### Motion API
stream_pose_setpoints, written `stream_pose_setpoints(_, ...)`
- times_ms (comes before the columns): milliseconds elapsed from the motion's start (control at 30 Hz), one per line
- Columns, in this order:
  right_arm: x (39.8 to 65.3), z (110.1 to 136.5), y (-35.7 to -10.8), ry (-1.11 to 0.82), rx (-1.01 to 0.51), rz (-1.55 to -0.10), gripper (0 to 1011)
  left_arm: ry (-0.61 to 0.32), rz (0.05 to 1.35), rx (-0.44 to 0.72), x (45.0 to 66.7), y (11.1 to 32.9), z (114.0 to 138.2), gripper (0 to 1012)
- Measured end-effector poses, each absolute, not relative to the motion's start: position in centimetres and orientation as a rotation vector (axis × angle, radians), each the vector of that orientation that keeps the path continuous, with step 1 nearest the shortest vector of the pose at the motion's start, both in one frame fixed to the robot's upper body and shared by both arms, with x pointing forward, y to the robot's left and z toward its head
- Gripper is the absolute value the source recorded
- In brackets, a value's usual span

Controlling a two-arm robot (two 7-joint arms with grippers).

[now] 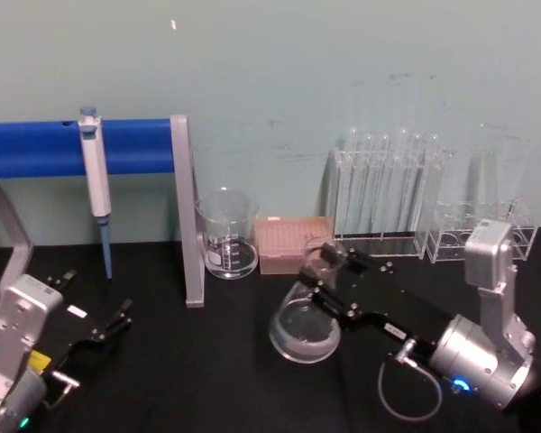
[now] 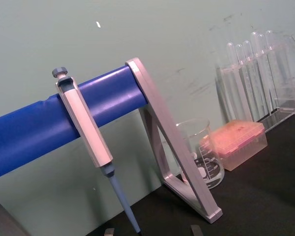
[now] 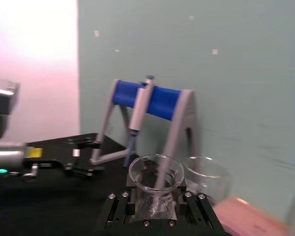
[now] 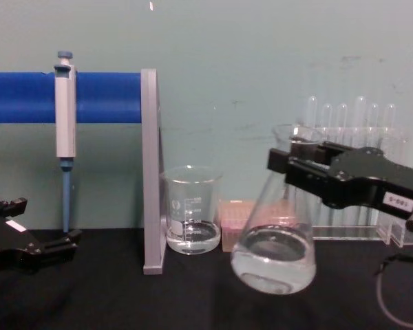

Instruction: Grasp the erlenmeyer flask with one hand, shake it three times, then place it back.

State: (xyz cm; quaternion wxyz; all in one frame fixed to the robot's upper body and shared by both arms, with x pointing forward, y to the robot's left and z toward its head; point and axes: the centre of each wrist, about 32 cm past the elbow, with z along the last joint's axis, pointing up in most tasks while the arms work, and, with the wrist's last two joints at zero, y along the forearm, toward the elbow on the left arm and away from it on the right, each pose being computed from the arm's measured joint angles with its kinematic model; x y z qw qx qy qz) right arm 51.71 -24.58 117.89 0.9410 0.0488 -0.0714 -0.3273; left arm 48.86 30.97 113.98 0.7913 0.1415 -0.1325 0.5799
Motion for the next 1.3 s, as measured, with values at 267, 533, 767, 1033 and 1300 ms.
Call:
stream_pose_setpoints(267, 51.7, 117.9, -23.1, -0.14, 0.099, -0.563, 450, -0.285, 1.248, 0.304, 48.9, 31.0, 114.0, 1001)
stream_pose_setpoints(533, 51.7, 118.0, -22.2, -0.135, 0.099, -0.508, 450, -0.285, 1.248, 0.304, 48.9, 31.0, 114.0, 1001)
stream_pose_setpoints(767, 51.6, 118.1, -22.1, -0.136, 0.101, -0.505, 450, -0.285, 1.248, 0.305, 48.9, 31.0, 114.0, 1001)
stream_pose_setpoints(1033, 51.7, 118.2, -22.6, -0.144, 0.105, -0.544, 450, -0.285, 1.248, 0.304, 48.9, 31.0, 114.0, 1001)
stream_pose_setpoints(1300, 51.9, 118.3, -24.0, -0.155, 0.113, -0.638, 450, -0.285, 1.248, 0.304, 48.9, 31.0, 114.0, 1001)
